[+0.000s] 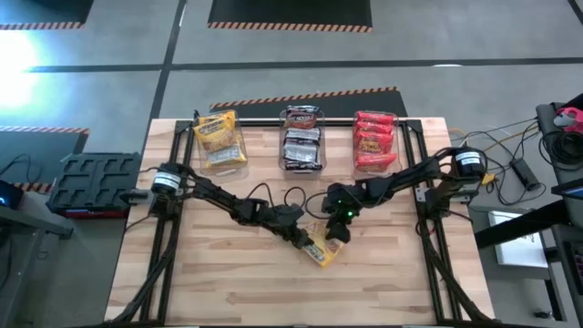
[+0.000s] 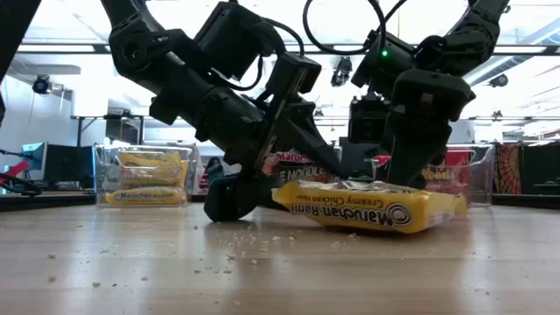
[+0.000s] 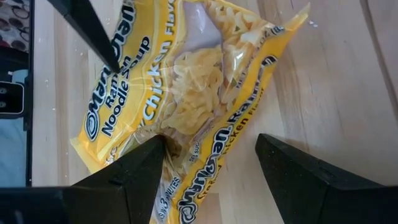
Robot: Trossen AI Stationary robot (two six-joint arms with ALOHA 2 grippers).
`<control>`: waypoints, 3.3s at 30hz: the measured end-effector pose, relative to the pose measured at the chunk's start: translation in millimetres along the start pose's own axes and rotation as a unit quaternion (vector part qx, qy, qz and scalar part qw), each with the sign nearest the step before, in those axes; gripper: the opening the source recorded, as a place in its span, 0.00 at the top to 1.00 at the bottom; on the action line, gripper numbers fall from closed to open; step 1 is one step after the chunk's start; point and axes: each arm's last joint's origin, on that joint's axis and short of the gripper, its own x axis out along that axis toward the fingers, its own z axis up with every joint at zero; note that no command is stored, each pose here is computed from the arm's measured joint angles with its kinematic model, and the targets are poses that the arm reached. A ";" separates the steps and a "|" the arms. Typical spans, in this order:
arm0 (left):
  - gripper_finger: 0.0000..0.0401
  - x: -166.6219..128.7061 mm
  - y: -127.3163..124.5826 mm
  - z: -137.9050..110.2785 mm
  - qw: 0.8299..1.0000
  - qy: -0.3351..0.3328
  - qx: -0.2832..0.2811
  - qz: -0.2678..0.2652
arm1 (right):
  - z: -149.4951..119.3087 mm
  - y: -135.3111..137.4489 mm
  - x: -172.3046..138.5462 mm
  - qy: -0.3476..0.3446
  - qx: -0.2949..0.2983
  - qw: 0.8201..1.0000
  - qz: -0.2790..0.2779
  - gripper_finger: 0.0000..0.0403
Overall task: Sort Maruchan noodles
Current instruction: Put the yellow noodle pack into the left transparent bin
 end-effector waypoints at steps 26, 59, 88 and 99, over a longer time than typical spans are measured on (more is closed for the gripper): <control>0.81 -8.9 -11.5 3.8 0.999 0.002 0.025 -0.032 | -3.4 24.9 -76.2 -0.029 -0.016 0.999 -0.014 0.39; 0.81 -11.4 -16.4 7.5 0.995 -0.005 0.090 -0.044 | 10.0 3.0 -29.4 -0.003 -0.097 0.981 0.169 0.39; 0.81 -12.0 -18.5 11.5 0.991 -0.031 0.122 -0.050 | 15.4 -4.3 -9.8 -0.022 -0.131 0.967 0.216 0.62; 0.81 -14.3 -14.6 22.5 0.991 -0.035 0.120 -0.055 | 14.2 -3.6 -10.5 -0.009 -0.114 0.965 0.234 0.71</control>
